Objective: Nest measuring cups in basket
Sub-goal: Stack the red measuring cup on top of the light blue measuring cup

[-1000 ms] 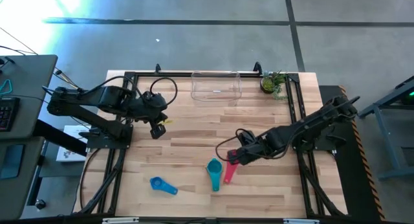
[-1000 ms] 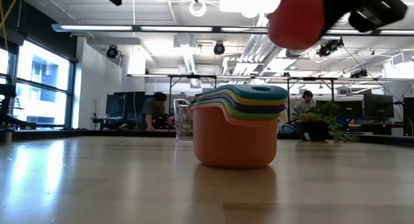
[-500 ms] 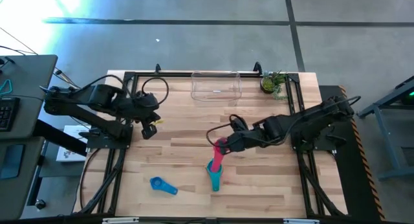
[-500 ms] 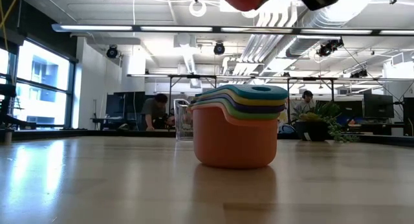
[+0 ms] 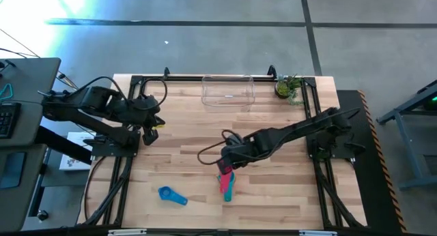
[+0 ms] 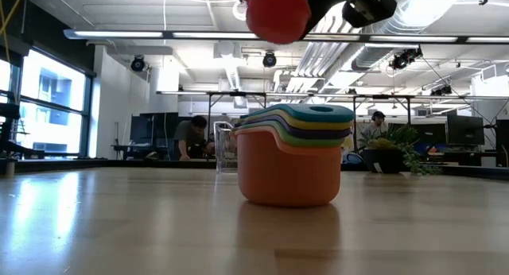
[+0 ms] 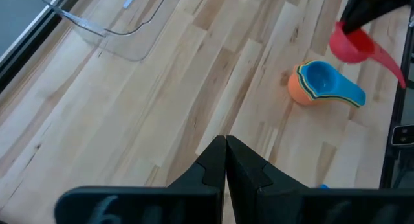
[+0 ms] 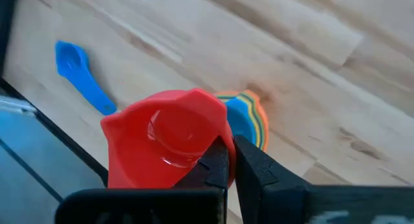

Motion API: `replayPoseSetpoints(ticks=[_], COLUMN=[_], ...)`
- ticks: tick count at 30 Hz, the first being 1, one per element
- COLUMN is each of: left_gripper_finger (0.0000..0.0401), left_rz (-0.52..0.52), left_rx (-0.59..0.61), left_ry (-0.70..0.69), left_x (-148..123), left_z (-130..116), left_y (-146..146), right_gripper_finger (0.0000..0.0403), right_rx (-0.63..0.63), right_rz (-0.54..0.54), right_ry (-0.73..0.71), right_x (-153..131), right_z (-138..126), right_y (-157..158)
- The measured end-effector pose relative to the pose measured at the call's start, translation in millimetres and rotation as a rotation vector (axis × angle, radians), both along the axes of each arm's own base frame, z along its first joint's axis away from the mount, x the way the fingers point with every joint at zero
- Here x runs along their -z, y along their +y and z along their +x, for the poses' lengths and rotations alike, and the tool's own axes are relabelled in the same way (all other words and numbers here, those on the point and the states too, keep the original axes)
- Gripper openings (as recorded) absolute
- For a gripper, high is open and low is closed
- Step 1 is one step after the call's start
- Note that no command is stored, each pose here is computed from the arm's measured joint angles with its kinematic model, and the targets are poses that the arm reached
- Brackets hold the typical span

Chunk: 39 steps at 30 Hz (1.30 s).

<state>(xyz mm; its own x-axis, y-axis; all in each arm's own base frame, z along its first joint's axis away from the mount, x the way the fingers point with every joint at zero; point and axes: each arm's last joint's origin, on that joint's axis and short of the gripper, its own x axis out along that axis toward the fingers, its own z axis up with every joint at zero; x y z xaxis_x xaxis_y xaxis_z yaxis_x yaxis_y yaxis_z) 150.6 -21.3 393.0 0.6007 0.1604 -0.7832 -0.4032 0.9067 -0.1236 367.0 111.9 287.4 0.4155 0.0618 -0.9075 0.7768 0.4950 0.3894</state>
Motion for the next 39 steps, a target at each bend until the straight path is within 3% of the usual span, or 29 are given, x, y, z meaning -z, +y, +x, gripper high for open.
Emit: replayPoseSetpoints(ticks=[21, 39], left_gripper_finger=[0.0003, 0.0003], left_rz=[0.012, 0.012], left_rx=[0.014, 0.013], left_ry=[0.002, 0.002], left_x=[-0.2, -0.3], left_z=[-0.1, -0.1], left_y=[0.1, 0.2], right_gripper_finger=[0.0000, 0.0000], right_rx=[-0.085, -0.082], right_rz=[0.012, 0.028], right_ry=[0.185, 0.232], right_x=[58.3, 72.9], right_z=[24.7, 28.4], right_y=[16.4, 17.8])
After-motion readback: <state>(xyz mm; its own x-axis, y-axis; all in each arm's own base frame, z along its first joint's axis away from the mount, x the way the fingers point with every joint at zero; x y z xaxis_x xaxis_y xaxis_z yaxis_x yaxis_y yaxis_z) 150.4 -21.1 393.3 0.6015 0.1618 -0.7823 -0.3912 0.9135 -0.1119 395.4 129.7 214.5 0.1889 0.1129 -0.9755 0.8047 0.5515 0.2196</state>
